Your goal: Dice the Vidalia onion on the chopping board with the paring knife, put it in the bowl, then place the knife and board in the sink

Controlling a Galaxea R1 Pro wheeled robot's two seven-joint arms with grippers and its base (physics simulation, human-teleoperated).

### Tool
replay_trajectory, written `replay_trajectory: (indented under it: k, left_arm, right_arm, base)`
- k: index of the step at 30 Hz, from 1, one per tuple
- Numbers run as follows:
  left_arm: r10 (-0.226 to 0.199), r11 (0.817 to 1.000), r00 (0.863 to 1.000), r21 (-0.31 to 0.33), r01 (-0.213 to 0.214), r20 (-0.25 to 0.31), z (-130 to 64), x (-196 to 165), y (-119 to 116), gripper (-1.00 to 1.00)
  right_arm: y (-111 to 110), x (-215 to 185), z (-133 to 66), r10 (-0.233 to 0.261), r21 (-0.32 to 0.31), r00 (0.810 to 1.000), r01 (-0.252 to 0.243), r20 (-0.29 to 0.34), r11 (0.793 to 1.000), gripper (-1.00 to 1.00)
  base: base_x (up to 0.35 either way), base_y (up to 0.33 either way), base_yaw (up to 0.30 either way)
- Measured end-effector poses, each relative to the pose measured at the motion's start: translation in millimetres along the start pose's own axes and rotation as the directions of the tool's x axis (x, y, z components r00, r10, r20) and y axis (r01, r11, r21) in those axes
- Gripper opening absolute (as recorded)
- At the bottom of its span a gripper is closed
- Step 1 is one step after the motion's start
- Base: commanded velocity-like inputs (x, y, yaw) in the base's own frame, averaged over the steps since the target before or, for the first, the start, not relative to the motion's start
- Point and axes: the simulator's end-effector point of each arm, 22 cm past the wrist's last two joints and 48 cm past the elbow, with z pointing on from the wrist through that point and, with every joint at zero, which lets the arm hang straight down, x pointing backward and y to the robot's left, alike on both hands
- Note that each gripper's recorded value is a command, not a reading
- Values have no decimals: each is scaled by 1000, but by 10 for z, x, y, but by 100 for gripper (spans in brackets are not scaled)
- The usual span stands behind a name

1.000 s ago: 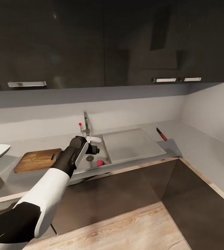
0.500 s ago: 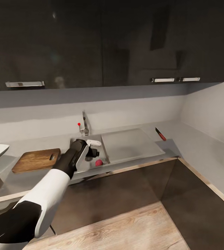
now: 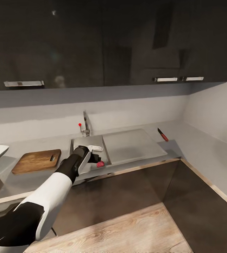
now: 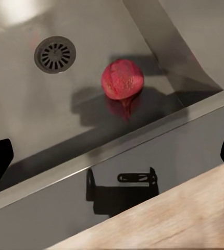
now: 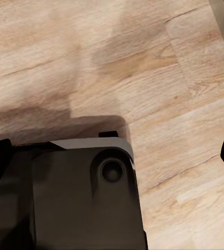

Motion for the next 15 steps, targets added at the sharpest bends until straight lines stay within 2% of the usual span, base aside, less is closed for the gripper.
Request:
replay_trajectory:
  k: [15]
  left_arm:
    - [-4,1000,1000,2,4,-20,108,90,9,100]
  right_arm:
    - [-9,73,-9,-2,3,1000,2,-19,1000,100]
  base:
    - [52,-24,0]
